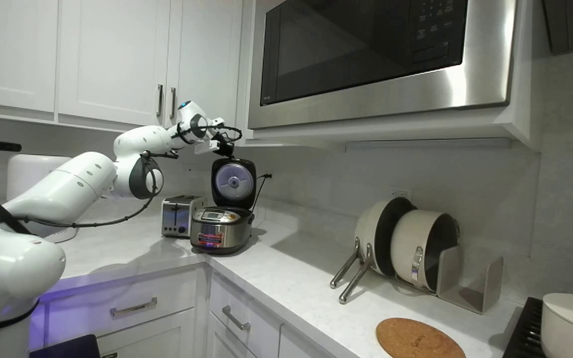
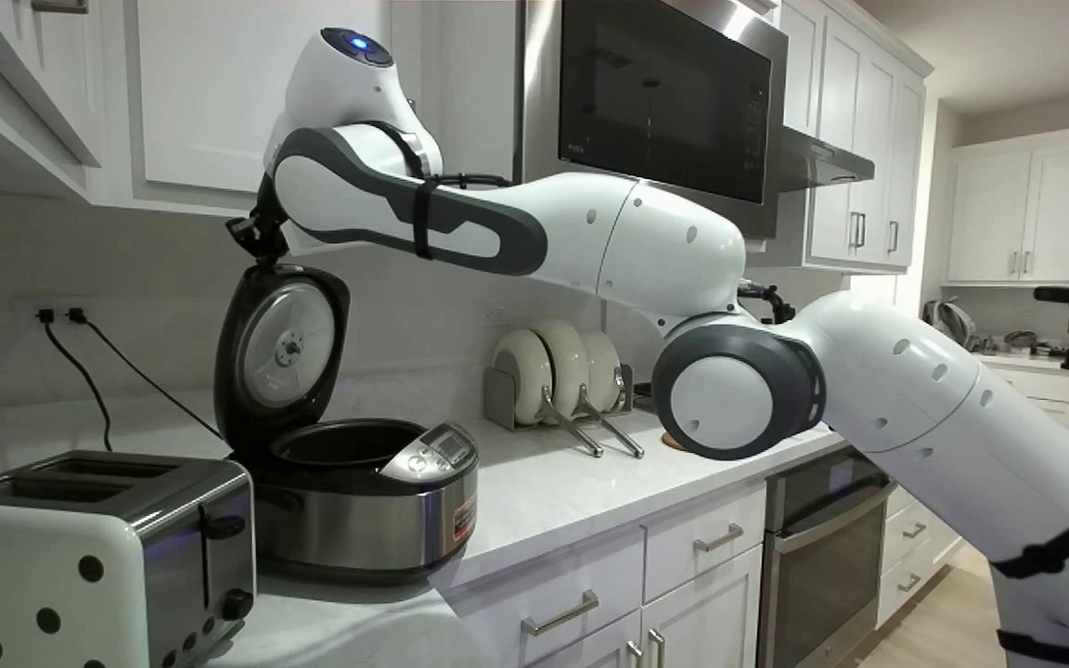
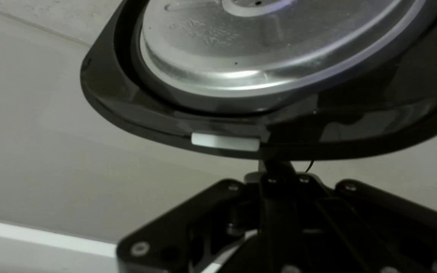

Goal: Close the cooker

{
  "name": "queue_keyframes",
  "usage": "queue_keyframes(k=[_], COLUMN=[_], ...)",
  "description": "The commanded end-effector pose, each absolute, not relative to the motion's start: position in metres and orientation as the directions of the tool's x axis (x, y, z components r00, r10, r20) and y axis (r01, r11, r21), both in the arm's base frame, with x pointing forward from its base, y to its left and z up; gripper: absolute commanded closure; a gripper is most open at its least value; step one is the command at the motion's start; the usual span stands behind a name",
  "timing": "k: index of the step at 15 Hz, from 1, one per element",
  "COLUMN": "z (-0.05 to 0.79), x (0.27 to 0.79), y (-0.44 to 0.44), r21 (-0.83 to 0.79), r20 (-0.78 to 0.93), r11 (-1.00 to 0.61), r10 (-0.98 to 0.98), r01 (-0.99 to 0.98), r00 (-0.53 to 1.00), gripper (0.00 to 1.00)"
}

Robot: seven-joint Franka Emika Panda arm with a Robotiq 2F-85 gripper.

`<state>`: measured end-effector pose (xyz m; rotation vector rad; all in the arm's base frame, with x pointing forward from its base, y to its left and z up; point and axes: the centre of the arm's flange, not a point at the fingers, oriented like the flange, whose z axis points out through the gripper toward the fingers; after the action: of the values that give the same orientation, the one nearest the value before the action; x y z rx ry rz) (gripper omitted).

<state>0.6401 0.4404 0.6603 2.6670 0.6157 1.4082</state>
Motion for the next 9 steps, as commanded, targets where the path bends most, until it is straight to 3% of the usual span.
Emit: queue_keyframes(k=[1, 9], z=[0.6864, 0.6946], x=[0.6677, 0.6606], y=[0.4621, 0.4589], r21=[0.265, 0.304], r20=[0.746, 0.695], r11=[-0.912, -0.906], r10=[0.399, 0.422], r01=[0.312, 0.295], r00=[0.533, 0.583], gripper=[1.0, 1.0])
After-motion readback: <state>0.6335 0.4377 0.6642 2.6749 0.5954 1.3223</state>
